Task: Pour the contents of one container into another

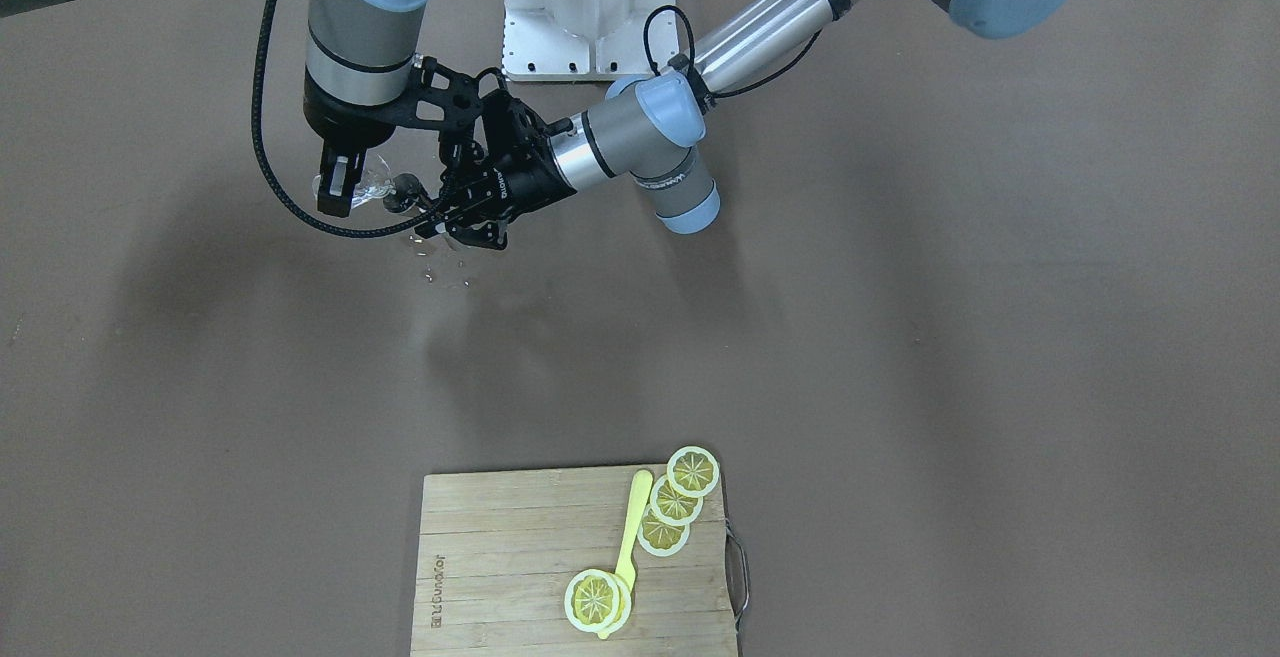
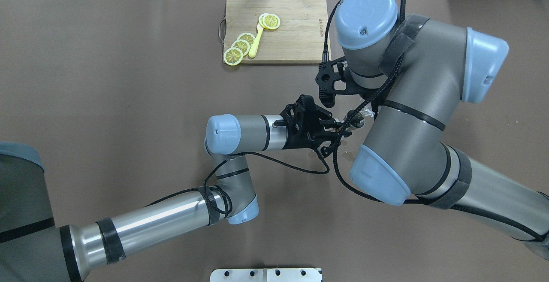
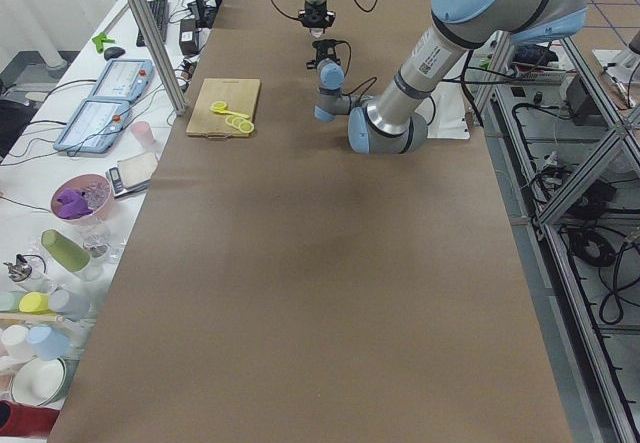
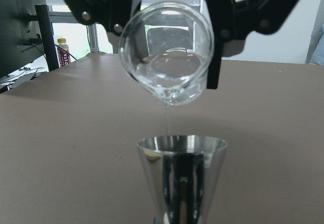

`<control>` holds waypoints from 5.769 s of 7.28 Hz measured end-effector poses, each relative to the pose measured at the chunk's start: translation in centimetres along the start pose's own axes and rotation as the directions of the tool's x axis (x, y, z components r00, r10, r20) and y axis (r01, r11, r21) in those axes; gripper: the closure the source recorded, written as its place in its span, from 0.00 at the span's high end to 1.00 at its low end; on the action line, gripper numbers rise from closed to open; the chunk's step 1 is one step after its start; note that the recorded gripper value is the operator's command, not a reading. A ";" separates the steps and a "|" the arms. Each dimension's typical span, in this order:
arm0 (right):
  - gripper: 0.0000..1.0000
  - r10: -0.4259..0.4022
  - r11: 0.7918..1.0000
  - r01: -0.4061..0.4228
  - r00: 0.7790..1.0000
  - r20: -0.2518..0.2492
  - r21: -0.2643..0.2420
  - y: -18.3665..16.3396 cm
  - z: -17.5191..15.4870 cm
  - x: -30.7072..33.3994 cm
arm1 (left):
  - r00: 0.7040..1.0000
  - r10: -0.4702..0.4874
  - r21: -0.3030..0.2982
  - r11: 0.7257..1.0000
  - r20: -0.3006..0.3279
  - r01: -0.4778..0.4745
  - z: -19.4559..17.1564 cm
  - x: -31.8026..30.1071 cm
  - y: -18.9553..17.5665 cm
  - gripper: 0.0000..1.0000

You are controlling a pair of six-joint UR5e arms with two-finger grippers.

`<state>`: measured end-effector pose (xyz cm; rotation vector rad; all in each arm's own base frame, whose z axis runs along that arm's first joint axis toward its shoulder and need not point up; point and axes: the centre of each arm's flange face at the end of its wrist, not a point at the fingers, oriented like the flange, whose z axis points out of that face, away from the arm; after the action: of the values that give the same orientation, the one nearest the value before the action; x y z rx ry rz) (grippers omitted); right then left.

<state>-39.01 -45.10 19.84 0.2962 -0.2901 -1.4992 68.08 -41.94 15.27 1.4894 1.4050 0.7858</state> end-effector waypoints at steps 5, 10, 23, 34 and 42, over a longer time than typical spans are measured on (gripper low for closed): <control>0.00 0.021 0.996 -0.018 0.999 -0.029 0.088 1.4 -0.2 0.2 | 1.000 0.004 0.023 1.000 -0.006 -0.004 -0.2 0.4 -1.0 0.00; 0.00 0.085 0.975 -0.079 0.996 -0.018 0.207 7.5 -0.8 1.1 | 1.000 0.009 0.041 0.999 -0.009 -0.009 -2.8 0.5 -0.2 0.00; 0.00 0.397 0.717 -0.386 0.911 0.115 0.581 33.9 16.4 2.1 | 0.971 -0.109 0.091 0.992 0.212 0.091 -30.7 1.5 6.7 0.00; 0.00 0.630 0.407 -0.534 0.751 0.196 0.741 45.4 32.8 -1.2 | 0.538 -0.267 0.171 0.960 0.799 0.222 -40.2 -0.4 8.7 0.00; 0.00 0.646 0.341 -0.577 0.718 0.261 0.743 45.0 37.8 -1.2 | -0.025 -0.296 0.294 0.932 0.955 0.213 -42.4 -7.9 14.0 0.00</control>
<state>-11.16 -42.21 71.47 0.8588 -0.9142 -0.4846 34.03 -40.75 45.22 1.2040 0.4392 -0.6467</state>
